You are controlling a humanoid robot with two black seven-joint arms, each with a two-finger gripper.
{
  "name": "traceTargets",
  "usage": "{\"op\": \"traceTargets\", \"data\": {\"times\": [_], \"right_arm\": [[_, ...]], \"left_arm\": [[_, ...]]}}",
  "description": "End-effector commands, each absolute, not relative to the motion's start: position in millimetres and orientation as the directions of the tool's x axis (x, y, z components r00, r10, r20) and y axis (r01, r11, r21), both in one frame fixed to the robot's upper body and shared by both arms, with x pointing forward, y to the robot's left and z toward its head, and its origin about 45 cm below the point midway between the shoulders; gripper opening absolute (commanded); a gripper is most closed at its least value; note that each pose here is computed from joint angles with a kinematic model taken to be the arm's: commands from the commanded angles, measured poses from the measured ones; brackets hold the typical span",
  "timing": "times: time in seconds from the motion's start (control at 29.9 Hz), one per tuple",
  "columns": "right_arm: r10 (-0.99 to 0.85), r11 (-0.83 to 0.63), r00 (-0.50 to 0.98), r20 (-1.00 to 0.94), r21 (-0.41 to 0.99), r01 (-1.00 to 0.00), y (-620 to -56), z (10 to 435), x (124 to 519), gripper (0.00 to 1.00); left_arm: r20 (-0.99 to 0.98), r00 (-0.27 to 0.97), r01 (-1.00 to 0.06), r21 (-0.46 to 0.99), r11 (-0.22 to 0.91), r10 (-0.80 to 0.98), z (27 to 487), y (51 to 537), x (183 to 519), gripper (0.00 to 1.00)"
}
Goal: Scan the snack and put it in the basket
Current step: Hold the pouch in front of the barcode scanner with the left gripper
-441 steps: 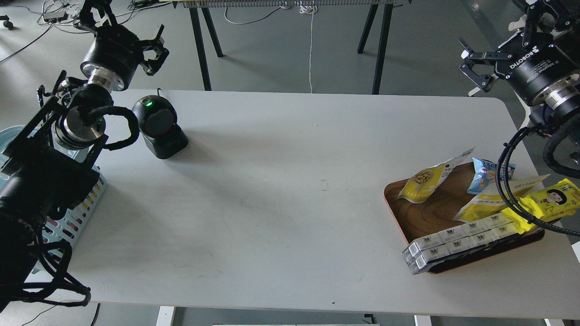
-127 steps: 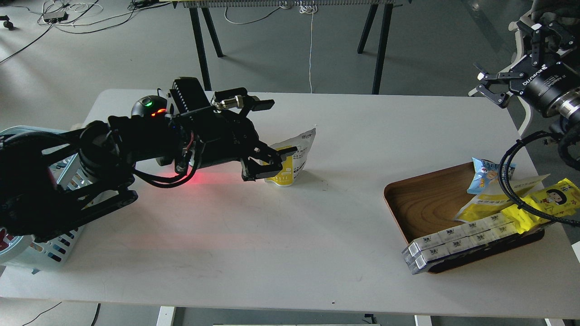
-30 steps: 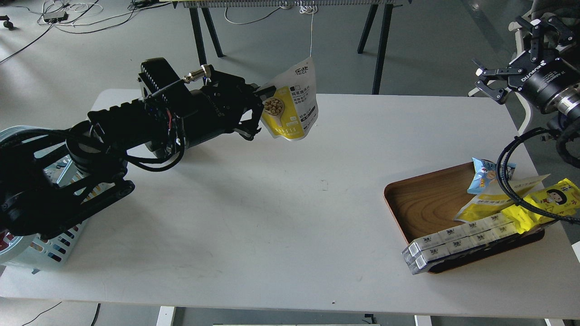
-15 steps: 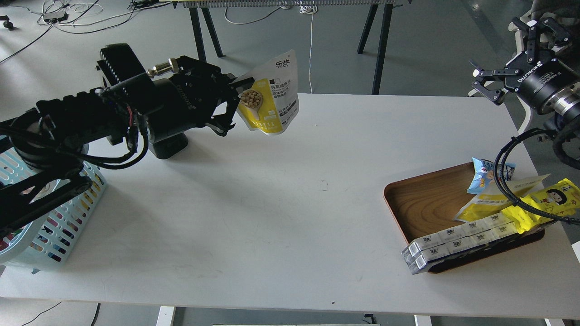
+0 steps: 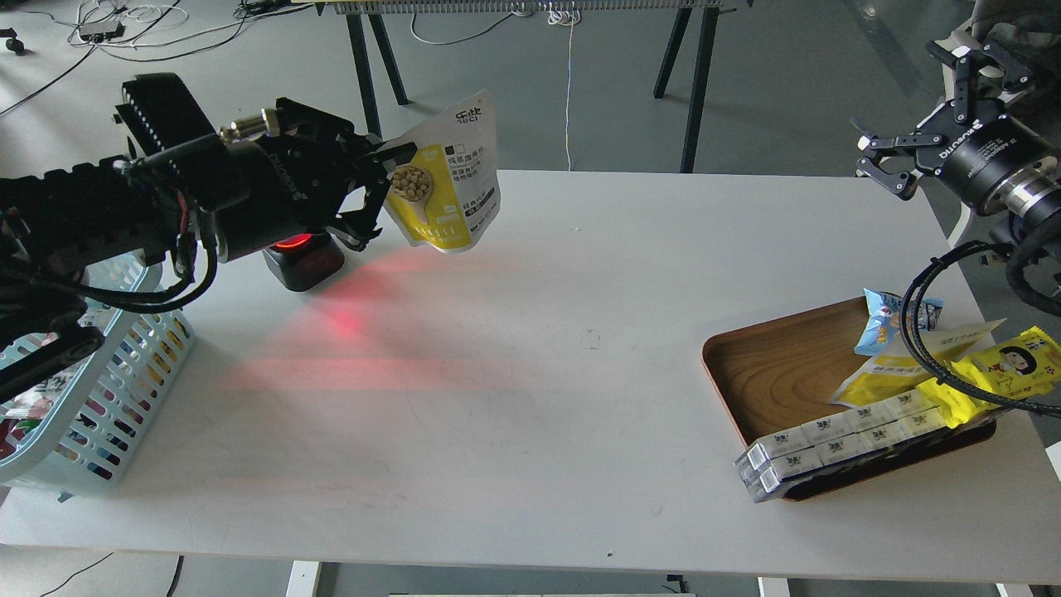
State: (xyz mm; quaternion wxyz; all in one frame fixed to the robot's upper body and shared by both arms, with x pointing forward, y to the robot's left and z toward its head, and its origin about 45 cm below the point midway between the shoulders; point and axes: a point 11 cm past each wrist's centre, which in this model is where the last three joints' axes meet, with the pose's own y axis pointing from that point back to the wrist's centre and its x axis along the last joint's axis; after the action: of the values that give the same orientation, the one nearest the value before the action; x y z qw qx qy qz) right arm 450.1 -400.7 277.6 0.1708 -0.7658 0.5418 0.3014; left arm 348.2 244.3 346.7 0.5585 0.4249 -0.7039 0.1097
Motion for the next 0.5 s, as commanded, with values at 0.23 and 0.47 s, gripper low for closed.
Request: {"op": "traceTargets", "data": {"times": [0.23, 0.47], "right_arm": [[-0.725, -0.361, 0.231, -0.649, 0.073, -0.93, -397, 274, 450, 0.98], [-0.725, -0.361, 0.231, -0.649, 0.073, -0.93, -397, 274, 450, 0.98]], "left_arm": [[0.848, 0.236, -0.742, 0.473, 0.475, -0.475, 326, 285, 346, 0.01], [0.836, 0.446, -0.729, 0.546, 0.413, -0.32, 314, 309, 340, 0.01]]}}
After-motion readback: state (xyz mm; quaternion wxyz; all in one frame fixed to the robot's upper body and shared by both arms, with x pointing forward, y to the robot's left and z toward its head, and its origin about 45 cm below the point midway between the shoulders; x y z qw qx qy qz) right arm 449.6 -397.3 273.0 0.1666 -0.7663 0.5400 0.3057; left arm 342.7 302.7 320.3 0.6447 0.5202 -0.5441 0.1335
